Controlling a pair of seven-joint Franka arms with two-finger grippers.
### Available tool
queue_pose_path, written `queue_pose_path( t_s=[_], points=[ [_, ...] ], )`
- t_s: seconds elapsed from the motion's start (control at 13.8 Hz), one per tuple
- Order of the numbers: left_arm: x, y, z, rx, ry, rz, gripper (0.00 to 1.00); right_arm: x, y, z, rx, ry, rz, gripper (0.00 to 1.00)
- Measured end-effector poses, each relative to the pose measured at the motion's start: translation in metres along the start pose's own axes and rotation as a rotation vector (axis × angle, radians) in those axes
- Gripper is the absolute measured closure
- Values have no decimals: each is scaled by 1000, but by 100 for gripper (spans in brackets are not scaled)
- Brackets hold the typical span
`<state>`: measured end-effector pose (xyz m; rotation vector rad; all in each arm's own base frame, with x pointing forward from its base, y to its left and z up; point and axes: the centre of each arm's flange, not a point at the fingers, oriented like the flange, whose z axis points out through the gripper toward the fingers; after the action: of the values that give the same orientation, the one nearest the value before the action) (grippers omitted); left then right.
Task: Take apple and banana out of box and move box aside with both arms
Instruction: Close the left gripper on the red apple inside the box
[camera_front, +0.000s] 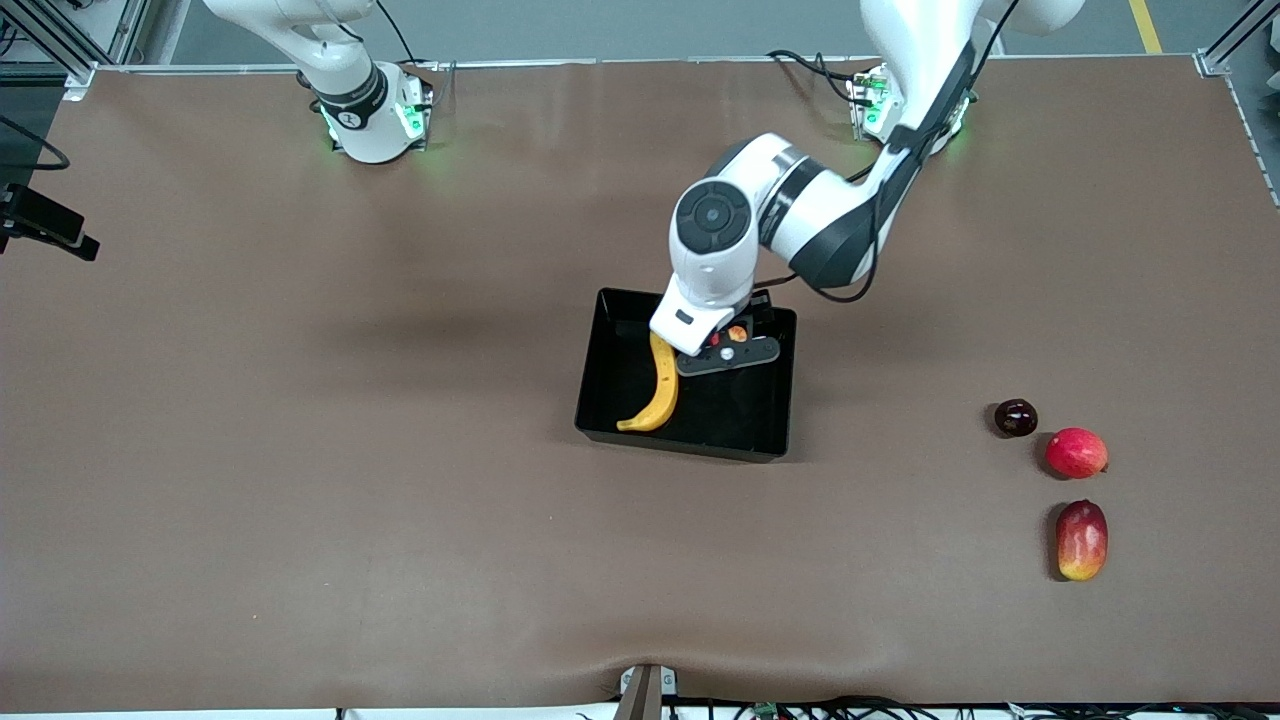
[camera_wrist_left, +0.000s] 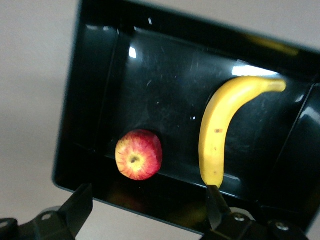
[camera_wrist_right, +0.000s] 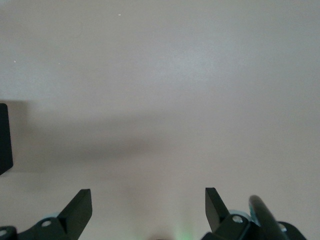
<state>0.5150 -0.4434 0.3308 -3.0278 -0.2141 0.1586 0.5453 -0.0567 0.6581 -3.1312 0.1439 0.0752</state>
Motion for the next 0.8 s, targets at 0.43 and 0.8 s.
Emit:
queue_pose_path(
  t_s=[0.43, 0.8],
  points=[
    [1, 3, 81, 82, -92, 27, 0, 0, 0, 0, 0, 0, -1, 0],
    [-4, 0, 114, 120, -133, 42, 2, 0, -1, 0, 0, 0, -3, 0]
  ],
)
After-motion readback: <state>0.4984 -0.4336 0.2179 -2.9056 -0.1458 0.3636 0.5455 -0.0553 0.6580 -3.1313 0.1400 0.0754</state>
